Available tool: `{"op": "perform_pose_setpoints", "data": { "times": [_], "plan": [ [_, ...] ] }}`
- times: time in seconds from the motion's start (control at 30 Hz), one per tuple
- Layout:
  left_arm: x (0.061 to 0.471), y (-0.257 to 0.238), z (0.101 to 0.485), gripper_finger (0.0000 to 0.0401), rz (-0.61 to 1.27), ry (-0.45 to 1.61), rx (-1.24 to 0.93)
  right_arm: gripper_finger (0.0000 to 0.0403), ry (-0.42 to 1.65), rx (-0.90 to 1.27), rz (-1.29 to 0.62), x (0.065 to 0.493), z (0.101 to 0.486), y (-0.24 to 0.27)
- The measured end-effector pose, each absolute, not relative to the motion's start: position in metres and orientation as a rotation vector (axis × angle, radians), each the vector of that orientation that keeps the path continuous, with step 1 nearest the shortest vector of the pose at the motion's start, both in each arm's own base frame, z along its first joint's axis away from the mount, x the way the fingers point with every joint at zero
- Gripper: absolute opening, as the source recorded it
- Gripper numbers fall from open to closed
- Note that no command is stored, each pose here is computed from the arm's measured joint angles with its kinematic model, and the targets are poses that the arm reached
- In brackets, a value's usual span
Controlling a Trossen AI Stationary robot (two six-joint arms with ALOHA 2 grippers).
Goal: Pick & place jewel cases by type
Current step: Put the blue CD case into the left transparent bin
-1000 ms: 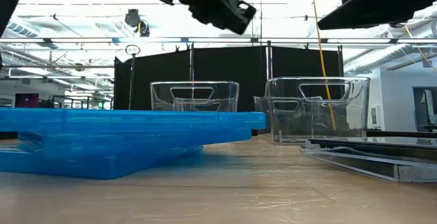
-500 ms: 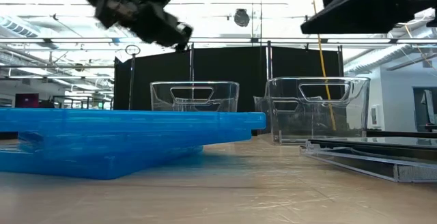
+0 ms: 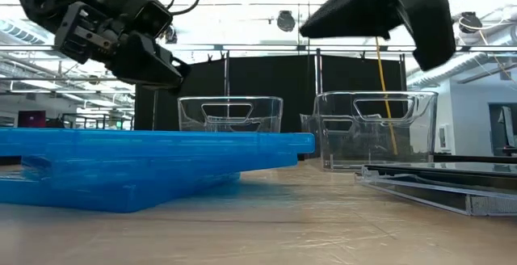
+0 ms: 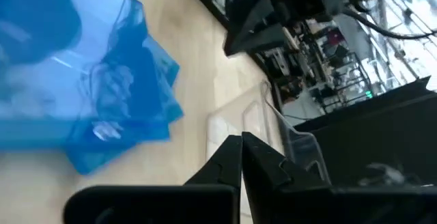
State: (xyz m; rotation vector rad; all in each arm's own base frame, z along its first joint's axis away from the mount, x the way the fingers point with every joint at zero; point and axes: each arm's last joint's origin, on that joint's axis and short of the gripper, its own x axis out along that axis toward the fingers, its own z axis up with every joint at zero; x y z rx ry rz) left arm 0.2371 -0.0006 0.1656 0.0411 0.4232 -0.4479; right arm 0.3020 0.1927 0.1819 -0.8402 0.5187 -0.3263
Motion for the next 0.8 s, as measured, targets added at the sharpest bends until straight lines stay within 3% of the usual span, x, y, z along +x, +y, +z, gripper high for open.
{"op": "perform_pose_setpoints", "data": {
  "times": [0.33, 0.47, 0.63, 0.8],
  "plan": [
    [0.238, -0.011, 0.167, 0.001, -0.481, 0.42, 0.004, 0.0101, 0.524, -0.817, -0.269, 0.313, 0.165, 0.254],
    [0.237, -0.014, 0.167, 0.001, -0.486, 0.426, -0.019, 0.0138, 0.488, -0.618, -0.278, 0.316, 0.166, 0.264],
    [0.237, -0.021, 0.167, 0.001, -0.507, 0.433, -0.035, 0.0148, 0.515, -0.432, -0.119, 0.316, 0.18, 0.277],
    [0.236, -0.031, 0.167, 0.001, -0.548, 0.435, -0.028, 0.0145, 0.556, -0.39, -0.137, 0.311, 0.178, 0.277]
  ]
}}
